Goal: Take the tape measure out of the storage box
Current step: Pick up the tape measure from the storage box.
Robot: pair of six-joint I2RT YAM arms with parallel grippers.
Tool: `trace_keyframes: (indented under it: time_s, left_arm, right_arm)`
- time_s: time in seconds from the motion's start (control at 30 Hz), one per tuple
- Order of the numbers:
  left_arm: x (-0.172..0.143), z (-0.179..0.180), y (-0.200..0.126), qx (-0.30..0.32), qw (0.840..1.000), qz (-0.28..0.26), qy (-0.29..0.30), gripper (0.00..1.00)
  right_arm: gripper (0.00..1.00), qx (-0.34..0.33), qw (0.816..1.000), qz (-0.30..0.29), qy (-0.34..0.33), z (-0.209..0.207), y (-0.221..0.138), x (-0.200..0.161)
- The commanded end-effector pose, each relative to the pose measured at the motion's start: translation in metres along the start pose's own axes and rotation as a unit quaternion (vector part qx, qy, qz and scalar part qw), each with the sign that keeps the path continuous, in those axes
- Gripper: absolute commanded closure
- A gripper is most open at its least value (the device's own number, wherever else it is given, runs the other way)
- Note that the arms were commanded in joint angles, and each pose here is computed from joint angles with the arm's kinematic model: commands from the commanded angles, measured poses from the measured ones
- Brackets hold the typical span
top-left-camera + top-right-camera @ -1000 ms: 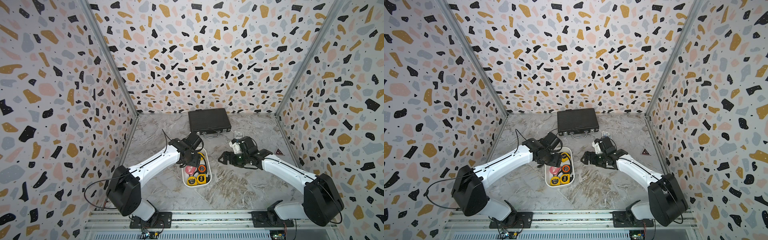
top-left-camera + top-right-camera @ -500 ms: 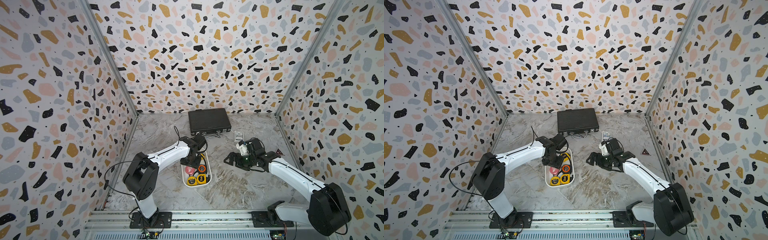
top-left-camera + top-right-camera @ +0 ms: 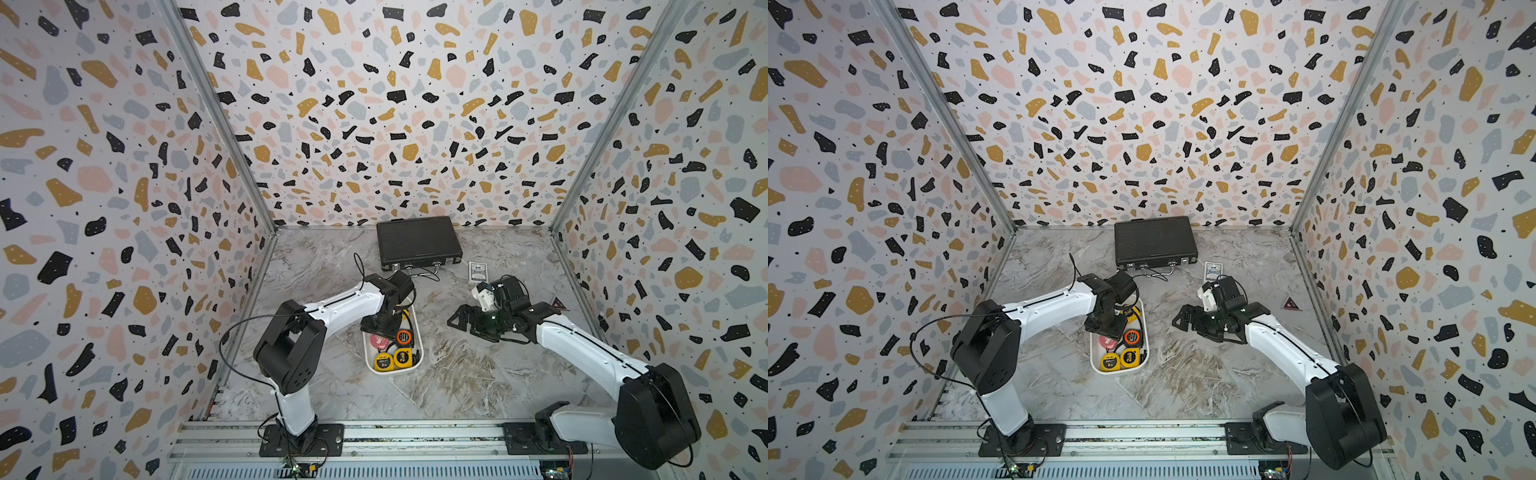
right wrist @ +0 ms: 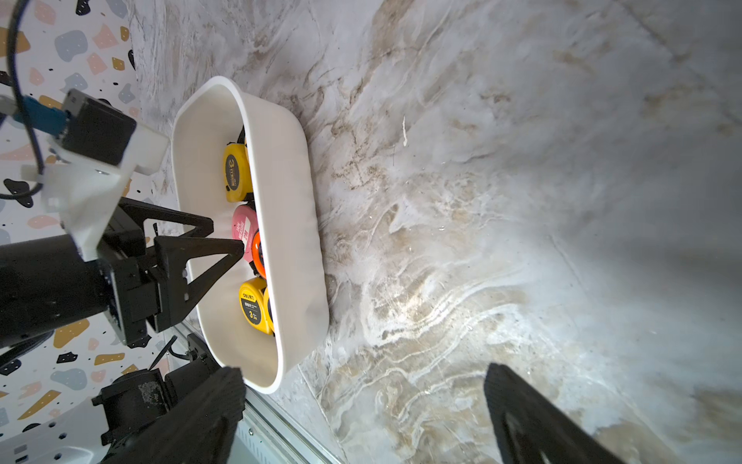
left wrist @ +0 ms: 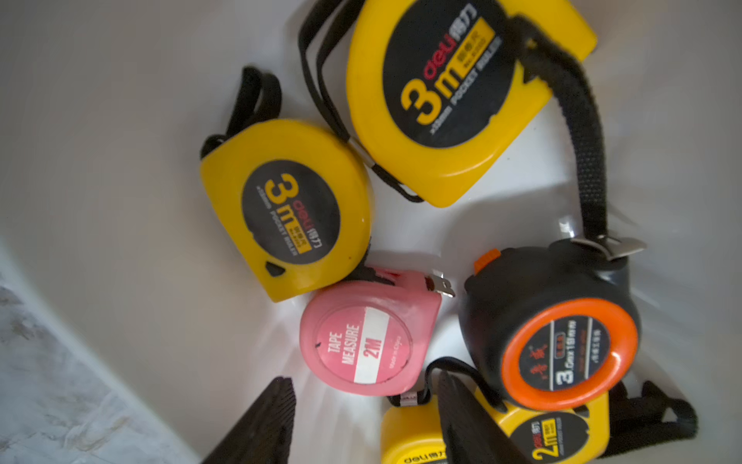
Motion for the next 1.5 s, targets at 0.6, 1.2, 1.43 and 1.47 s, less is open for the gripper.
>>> trace_keyframes:
  time_s: [0.6, 1.2, 1.43, 1.47]
  left_arm:
    - [-0.005, -0.001, 0.021, 0.019, 0.999, 0.035, -0.008, 0.32]
    - [-0.002, -0.003, 0.040, 0.033, 0.998, 0.051, -0.010, 0.27]
    - [-0.003, -0.009, 0.051, 0.013, 0.998, 0.065, -0.019, 0.28]
    - [-0.003, -0.009, 0.051, 0.008, 0.998, 0.066, -0.022, 0.31]
  right_arm:
    - [0.01, 0.000, 1.000, 0.017, 0.007, -0.005, 0.000, 0.000]
    - [0.01, 0.007, 1.000, 0.017, 0.016, -0.006, 0.003, 0.007]
    - [0.01, 0.008, 1.000, 0.022, 0.015, -0.003, 0.003, 0.010]
    - [0.01, 0.007, 1.000, 0.022, 0.014, -0.003, 0.003, 0.010]
Point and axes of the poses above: each gripper's point midway between its finger pads, its own y axis out along the fingers, its own z axis along the line the jaws close on, x = y × z, the point moved 7 cm from there along -y, back along the fingers, and after that the axes turned 1 degree about y, right-handed, at the moved point
